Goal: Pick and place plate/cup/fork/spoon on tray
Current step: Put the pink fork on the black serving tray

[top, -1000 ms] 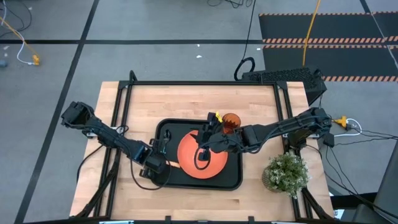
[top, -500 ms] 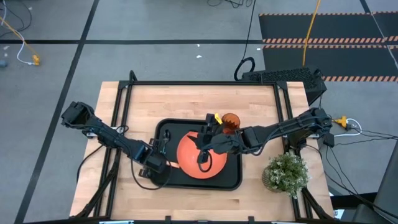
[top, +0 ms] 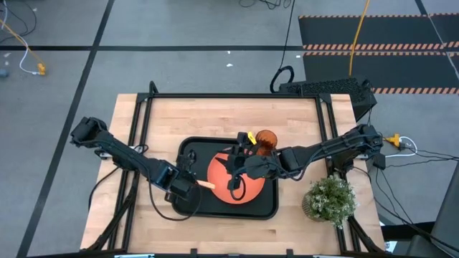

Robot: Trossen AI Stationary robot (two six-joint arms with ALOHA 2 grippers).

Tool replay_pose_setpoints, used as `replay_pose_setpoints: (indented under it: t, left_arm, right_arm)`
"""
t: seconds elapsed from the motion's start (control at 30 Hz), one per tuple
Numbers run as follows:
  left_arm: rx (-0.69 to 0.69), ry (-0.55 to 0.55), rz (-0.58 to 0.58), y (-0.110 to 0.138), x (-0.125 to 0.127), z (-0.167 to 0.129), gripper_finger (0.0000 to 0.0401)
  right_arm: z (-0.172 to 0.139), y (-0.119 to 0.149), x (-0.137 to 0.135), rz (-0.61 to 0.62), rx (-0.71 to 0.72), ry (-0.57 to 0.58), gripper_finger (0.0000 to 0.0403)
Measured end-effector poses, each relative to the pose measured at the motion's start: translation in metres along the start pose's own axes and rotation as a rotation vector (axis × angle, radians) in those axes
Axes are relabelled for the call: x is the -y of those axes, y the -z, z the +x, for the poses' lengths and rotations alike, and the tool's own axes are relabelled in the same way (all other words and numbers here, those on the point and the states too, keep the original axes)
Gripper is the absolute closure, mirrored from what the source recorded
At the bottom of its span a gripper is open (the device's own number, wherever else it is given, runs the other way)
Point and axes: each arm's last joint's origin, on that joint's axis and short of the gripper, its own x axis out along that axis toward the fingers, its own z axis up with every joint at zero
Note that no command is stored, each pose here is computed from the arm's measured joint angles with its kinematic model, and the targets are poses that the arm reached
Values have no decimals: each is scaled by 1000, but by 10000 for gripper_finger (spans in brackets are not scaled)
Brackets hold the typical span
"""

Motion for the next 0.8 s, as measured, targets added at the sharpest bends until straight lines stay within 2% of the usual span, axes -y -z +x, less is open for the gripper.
replay_pose_setpoints:
  t: [0.17, 0.43, 0.53, 0.63, 0.8]
  left_arm:
    - [6, -4, 39, -3, -3, -4, 378]
    - [-213, 5, 182, 18, -6, -6, 377]
    - [-278, 111, 259, 24, -5, -8, 376]
    - [-275, 229, 338, 25, -2, -8, 376]
    - [-250, 300, 426, 23, -2, -7, 376]
  right_arm:
    - [0, 0, 0, 0, 0, 0, 314]
    - [0, 0, 0, -1, -1, 0, 314]
    - [0, 0, 0, 0, -1, 0, 314]
    - [0, 0, 0, 0, -1, 0, 314]
    - [0, 0, 0, 0, -1, 0, 314]
